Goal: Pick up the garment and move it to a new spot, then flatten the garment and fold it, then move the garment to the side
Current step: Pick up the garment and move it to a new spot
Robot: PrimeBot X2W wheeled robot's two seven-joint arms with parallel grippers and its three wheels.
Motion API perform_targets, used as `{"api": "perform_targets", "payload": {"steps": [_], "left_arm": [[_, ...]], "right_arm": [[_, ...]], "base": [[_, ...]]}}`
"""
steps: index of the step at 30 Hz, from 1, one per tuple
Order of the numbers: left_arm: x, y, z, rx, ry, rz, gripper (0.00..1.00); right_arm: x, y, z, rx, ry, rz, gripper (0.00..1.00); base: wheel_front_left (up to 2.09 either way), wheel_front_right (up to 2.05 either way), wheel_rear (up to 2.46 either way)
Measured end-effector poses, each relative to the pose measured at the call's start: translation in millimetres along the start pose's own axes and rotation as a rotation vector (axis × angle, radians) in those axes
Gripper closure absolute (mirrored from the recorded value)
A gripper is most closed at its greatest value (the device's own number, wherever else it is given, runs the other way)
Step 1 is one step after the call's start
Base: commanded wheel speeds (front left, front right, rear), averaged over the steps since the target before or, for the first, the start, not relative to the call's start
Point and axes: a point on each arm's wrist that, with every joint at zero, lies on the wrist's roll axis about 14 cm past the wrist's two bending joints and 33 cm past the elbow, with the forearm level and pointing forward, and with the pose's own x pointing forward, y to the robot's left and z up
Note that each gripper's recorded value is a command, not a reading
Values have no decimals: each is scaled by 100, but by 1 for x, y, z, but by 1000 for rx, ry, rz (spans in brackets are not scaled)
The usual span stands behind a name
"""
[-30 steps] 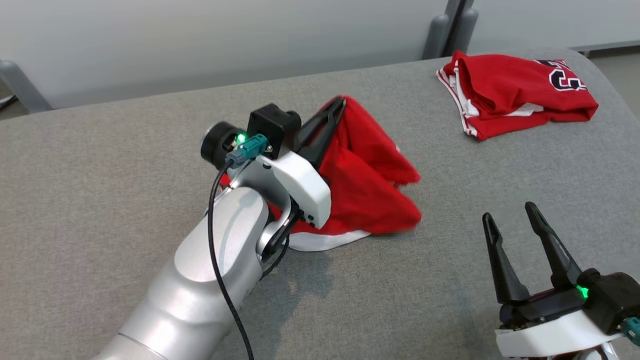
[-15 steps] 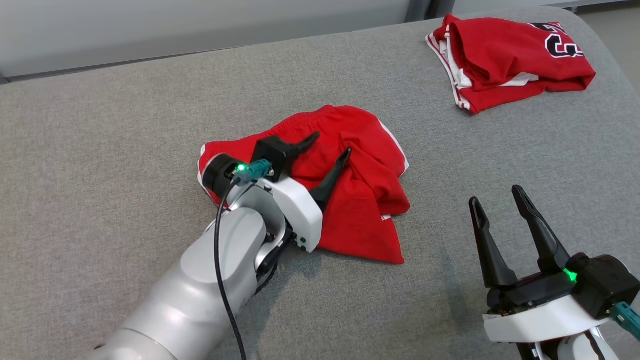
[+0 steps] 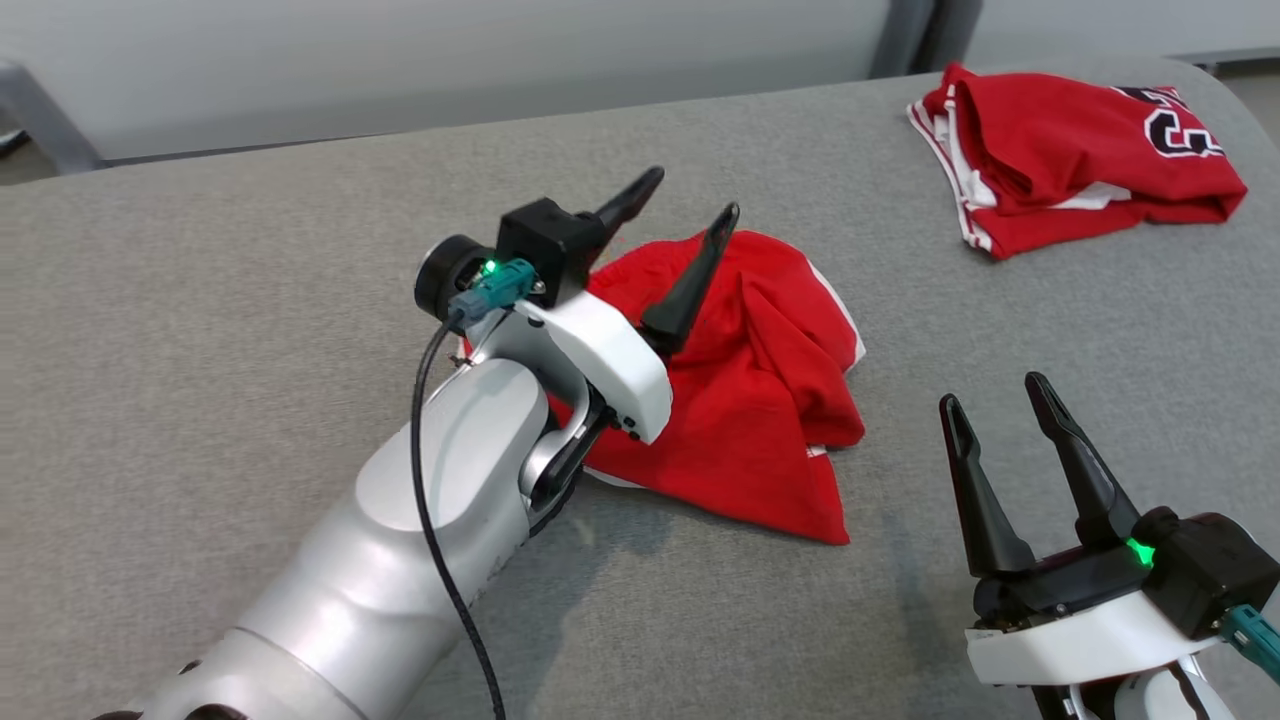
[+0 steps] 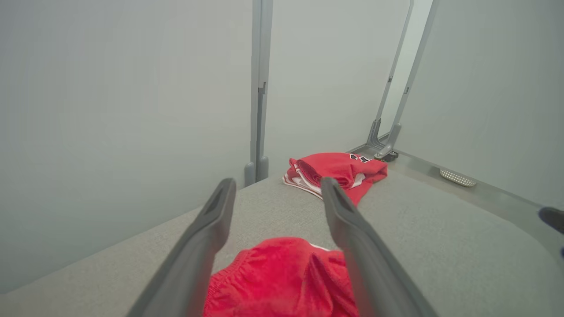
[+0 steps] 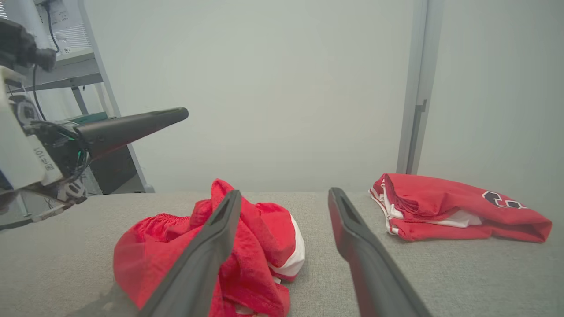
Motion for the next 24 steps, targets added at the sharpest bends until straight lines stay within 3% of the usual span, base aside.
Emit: {"api": "perform_targets", "payload": {"steps": [6, 16, 24], "left_arm": [[-28, 21, 37, 16, -117, 76, 0], [-114, 62, 46, 8, -198, 285, 0], [-183, 82, 22, -17, -179, 458, 0]], "right_arm": [[4, 16, 5, 10, -18, 53, 0], [1, 42, 1, 35, -6, 136, 0], [-6, 51, 5, 45, -12, 163, 0]], "base": [[0, 0, 0], [0, 0, 0], [0, 0, 0]]}}
